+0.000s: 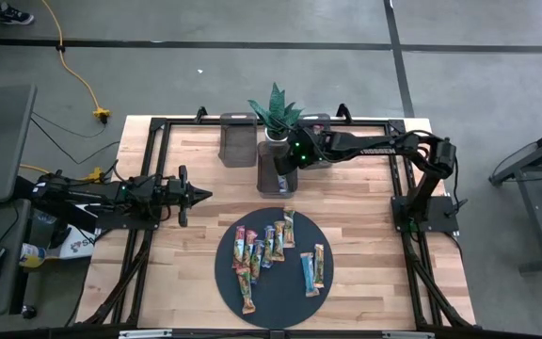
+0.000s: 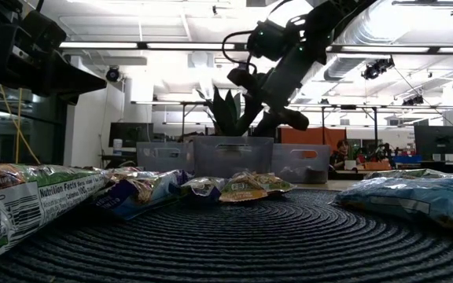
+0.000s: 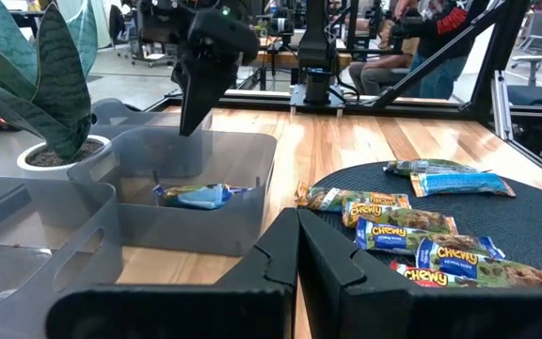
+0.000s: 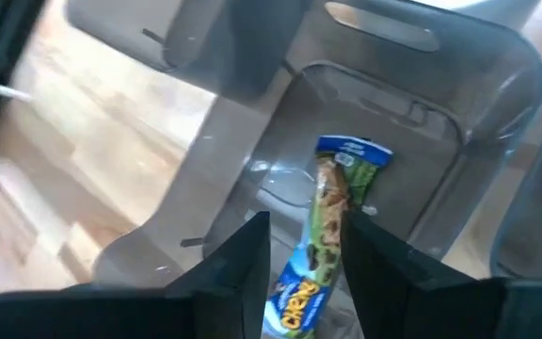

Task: Pick and place Granola Bars by type
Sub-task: Put the yellow granola bar into the left black bin

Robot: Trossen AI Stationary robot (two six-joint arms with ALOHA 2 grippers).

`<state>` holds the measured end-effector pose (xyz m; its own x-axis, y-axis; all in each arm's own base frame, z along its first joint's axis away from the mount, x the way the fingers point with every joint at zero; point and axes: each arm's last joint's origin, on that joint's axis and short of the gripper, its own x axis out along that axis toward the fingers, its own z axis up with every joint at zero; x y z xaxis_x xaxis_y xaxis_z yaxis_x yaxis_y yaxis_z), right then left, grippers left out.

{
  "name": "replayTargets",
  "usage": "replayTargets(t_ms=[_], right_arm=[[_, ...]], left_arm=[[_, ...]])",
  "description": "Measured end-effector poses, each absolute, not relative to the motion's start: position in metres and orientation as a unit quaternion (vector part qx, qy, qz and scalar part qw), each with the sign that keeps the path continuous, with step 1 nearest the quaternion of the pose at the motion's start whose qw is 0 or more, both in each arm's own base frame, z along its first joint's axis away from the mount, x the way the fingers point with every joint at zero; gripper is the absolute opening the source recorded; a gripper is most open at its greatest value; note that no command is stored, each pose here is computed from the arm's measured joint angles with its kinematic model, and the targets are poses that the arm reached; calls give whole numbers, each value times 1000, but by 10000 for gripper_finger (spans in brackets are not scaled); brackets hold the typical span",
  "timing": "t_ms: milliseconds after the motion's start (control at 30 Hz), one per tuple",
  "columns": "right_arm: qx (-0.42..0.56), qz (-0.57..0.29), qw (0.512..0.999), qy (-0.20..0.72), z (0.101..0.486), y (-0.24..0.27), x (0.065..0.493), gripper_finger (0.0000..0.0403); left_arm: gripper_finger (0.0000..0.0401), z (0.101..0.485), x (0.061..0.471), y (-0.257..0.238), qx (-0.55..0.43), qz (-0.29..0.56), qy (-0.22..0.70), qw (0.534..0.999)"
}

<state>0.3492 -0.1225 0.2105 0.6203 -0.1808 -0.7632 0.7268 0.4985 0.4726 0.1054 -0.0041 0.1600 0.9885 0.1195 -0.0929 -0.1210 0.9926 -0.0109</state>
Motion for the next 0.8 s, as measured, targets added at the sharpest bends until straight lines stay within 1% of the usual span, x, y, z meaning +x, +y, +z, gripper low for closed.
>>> replayTargets(t_ms=[200, 367, 600, 800], right_arm=[[412, -256, 817, 312, 229, -120, 344, 114], [419, -215, 831, 294, 252, -114, 337, 114], [413, -164, 853, 274, 284, -92, 324, 114], [415, -141, 857, 271, 301, -69, 315, 114]], left_arm=[[1, 160, 105, -4, -8, 60, 46, 997], [1, 160, 105, -4, -8, 60, 46, 997], [1, 160, 105, -4, -8, 60, 46, 997], [1, 160, 105, -4, -8, 60, 46, 997]])
